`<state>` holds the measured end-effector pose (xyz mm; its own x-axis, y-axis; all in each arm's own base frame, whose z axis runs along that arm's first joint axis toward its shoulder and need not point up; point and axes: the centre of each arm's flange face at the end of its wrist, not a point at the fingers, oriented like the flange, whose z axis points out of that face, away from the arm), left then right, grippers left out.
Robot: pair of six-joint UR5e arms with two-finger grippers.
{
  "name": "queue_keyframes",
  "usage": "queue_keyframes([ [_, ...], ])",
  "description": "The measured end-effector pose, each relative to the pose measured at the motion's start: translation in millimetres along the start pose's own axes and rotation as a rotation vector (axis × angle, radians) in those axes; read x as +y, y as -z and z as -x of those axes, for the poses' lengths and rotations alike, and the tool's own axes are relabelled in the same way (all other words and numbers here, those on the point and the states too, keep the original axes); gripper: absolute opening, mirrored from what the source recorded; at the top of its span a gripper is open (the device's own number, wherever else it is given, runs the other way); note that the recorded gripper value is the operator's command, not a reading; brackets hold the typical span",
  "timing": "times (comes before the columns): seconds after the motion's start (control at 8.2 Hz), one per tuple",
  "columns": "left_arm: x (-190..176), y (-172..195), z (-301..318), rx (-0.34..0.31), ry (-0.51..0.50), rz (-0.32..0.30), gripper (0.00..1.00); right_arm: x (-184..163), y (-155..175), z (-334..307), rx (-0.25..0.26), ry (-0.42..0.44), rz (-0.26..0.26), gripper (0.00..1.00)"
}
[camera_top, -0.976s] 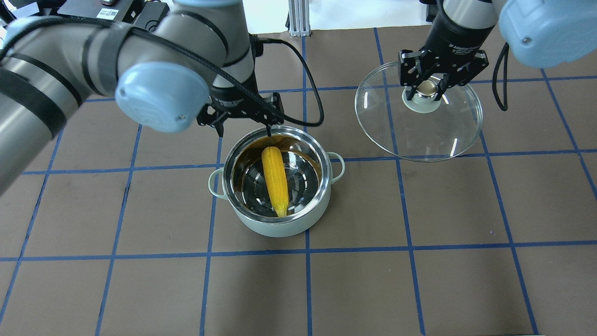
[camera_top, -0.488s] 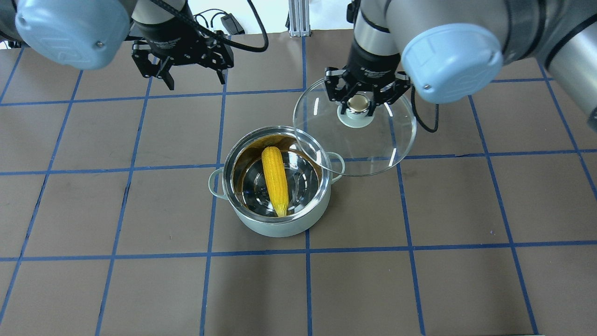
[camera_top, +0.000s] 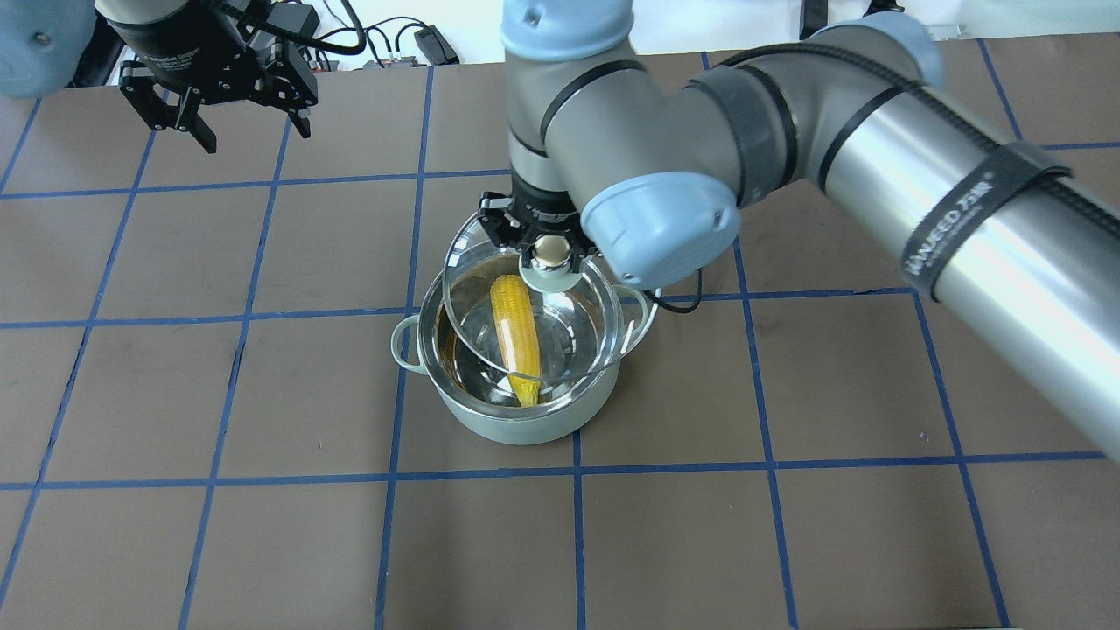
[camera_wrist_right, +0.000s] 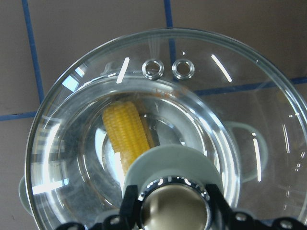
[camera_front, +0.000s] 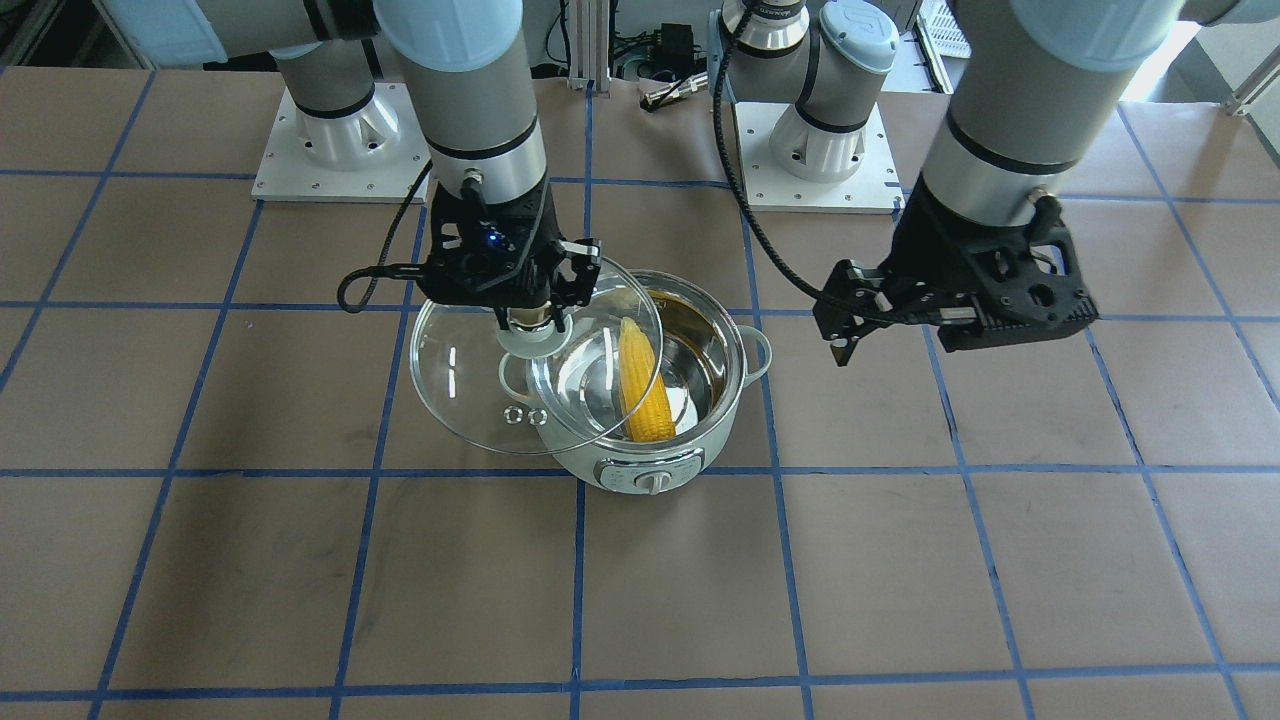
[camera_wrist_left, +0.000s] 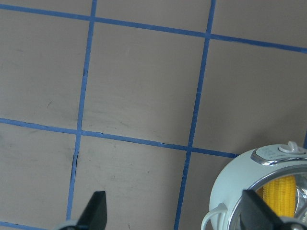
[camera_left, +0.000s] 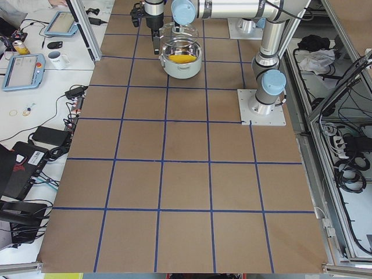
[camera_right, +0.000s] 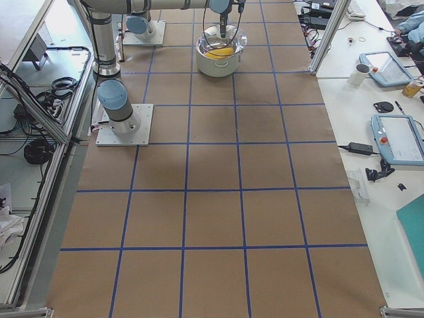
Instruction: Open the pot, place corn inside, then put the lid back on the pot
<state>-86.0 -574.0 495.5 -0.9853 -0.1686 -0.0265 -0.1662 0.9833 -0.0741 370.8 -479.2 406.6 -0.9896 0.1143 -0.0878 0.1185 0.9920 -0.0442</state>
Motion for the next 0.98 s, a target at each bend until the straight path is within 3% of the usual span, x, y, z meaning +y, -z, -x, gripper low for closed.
queue_keyframes([
  [0.37, -0.6, -1.6, 4.9, -0.001, 0.000, -0.001, 1.00, 34.9, -39.1, 47.6, -0.013, -0.011, -0.003, 0.00],
  [0.98, 13.6, 0.1, -36.1, 0.005, -0.067, -0.004, 1.00, 35.9, -52.5, 52.4, 0.001, 0.079, -0.007, 0.00],
])
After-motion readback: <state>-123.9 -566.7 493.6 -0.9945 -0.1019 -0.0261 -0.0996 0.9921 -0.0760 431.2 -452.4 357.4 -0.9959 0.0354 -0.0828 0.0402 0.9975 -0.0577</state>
